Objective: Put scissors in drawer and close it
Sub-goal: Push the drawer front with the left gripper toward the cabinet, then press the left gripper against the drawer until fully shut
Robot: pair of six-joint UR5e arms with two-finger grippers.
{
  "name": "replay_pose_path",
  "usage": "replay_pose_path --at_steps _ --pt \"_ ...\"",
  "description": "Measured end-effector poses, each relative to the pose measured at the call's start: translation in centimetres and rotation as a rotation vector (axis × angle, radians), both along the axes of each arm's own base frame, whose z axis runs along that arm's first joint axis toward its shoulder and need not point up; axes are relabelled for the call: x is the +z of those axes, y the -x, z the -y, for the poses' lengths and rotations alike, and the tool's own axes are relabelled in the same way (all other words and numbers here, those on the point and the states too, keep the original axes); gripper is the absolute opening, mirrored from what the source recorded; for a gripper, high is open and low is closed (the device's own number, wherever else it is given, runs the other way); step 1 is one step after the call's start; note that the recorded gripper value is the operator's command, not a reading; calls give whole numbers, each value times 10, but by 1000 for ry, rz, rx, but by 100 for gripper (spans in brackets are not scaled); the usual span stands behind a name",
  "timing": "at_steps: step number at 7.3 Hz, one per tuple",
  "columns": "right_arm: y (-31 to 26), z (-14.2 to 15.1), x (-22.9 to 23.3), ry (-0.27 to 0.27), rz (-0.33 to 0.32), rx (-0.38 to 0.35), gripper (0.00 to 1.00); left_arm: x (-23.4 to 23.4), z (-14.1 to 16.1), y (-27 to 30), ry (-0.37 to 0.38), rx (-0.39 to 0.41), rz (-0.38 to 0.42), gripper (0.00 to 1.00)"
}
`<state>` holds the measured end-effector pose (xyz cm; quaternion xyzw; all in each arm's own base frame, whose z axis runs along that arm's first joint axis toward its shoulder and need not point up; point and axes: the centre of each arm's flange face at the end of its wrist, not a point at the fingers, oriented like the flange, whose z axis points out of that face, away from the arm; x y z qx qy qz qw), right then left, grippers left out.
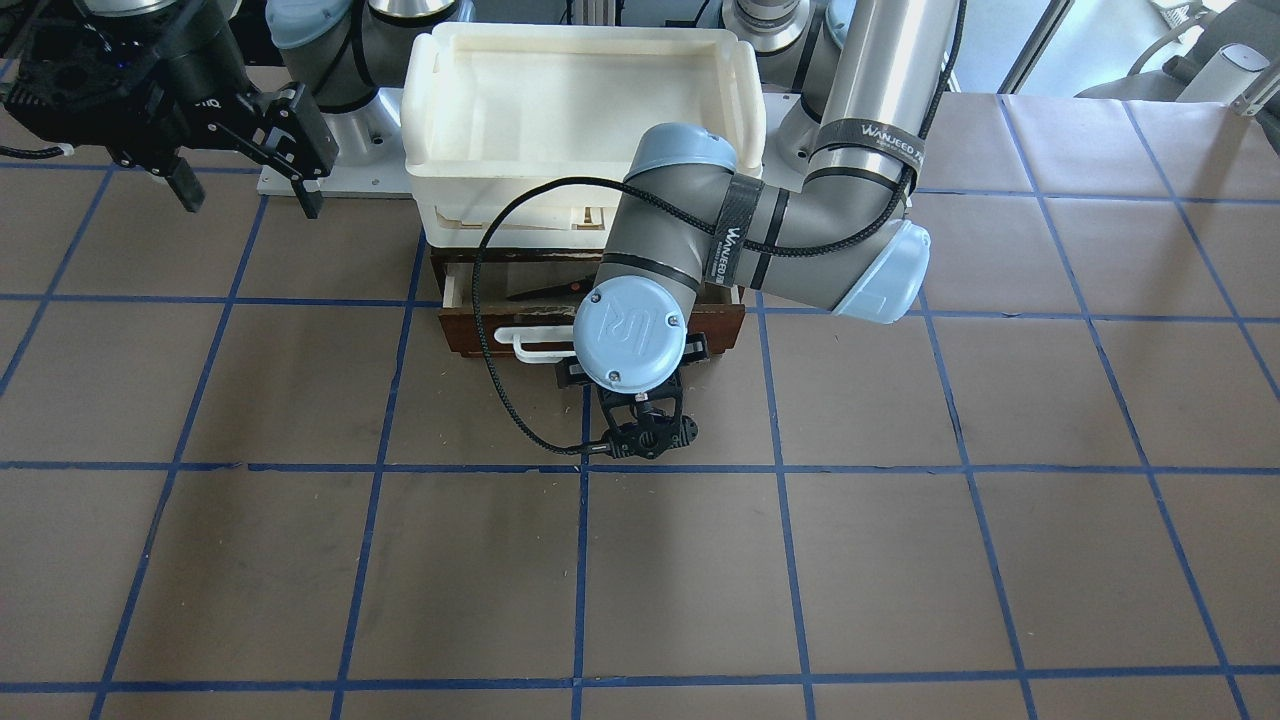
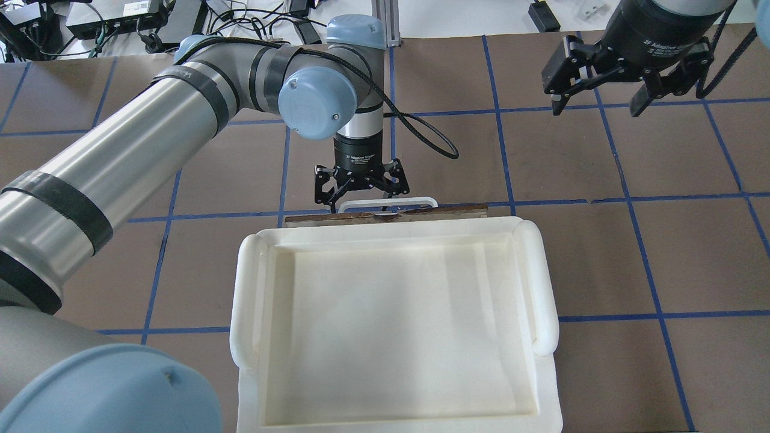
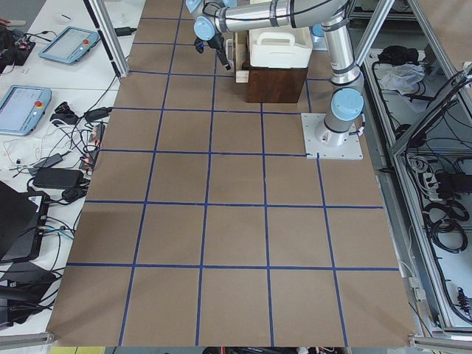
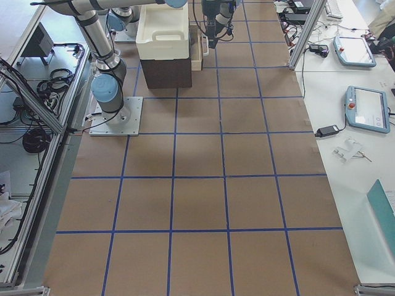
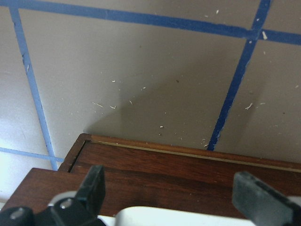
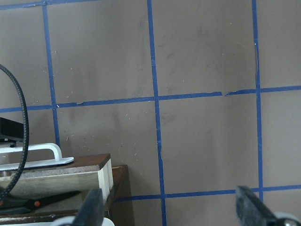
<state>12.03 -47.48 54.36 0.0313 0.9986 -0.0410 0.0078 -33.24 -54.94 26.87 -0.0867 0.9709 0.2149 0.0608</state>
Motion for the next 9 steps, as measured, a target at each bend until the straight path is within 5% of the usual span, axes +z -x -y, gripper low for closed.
replay_pose_path --at_steps 9 --pt "1 0 1 3 -3 1 100 4 -4 6 12 32 13 100"
